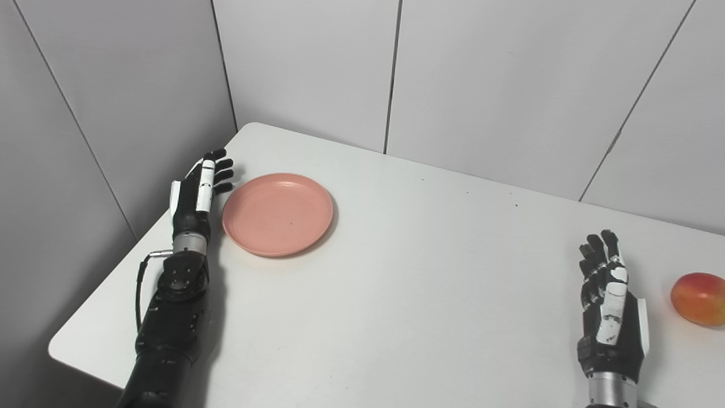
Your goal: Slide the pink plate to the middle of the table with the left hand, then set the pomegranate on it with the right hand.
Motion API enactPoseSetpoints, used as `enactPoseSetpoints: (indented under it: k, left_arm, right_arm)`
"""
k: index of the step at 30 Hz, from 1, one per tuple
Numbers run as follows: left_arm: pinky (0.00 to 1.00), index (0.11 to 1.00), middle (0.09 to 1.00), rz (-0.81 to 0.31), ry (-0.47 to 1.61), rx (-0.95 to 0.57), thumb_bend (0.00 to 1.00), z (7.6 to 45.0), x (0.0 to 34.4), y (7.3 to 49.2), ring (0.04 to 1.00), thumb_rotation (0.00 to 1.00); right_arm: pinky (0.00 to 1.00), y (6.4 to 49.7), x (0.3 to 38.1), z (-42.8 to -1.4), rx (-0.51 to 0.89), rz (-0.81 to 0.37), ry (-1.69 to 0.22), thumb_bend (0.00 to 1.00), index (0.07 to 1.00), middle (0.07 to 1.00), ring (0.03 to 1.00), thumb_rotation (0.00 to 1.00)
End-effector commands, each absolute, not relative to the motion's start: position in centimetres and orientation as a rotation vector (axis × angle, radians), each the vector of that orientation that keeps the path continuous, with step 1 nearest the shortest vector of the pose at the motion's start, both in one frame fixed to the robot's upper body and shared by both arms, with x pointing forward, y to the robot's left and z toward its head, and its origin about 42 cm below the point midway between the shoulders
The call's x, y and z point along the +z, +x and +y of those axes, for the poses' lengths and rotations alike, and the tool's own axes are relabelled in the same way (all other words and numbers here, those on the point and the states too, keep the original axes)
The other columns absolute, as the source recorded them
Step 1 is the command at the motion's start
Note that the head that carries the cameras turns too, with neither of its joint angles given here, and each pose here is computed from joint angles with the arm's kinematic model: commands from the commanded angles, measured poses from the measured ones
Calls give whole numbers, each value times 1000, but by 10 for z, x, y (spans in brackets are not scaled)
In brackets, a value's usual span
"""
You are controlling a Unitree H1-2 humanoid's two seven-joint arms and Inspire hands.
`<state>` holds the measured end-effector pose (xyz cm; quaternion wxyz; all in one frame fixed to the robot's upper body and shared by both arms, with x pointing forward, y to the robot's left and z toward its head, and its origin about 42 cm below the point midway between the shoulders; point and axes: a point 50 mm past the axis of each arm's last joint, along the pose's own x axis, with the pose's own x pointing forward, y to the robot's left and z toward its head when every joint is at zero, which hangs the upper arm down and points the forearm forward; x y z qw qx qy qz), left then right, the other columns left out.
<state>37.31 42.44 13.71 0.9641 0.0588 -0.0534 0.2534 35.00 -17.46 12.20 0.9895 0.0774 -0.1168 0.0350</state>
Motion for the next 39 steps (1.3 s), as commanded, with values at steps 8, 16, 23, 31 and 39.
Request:
enactPoseSetpoints:
  k: [8, 16, 23, 31, 39]
  left_arm:
    - [773, 788, 807, -206, 145, 491, 337, 420, 166, 391, 804, 1000]
    - [775, 774, 797, -181, 94, 446, 329, 405, 164, 396, 808, 1000]
    - [807, 804, 823, -179, 35, 390, 338, 392, 161, 399, 829, 1000]
    - [809, 809, 820, -178, -19, 360, 336, 381, 159, 402, 821, 1000]
    - [780, 781, 802, -160, -36, 340, 338, 363, 161, 405, 804, 1000]
  right_arm:
    - [996, 336, 96, -184, 43, -180, 142, 548, 950, 936, 939, 975]
    - [1000, 335, 96, -185, 48, -183, 136, 553, 957, 941, 946, 986]
    - [1000, 334, 97, -186, 46, -181, 138, 556, 956, 939, 948, 983]
    - [1000, 333, 98, -185, 44, -177, 135, 556, 953, 934, 943, 979]
    - [988, 334, 98, -184, 43, -188, 131, 559, 950, 931, 937, 985]
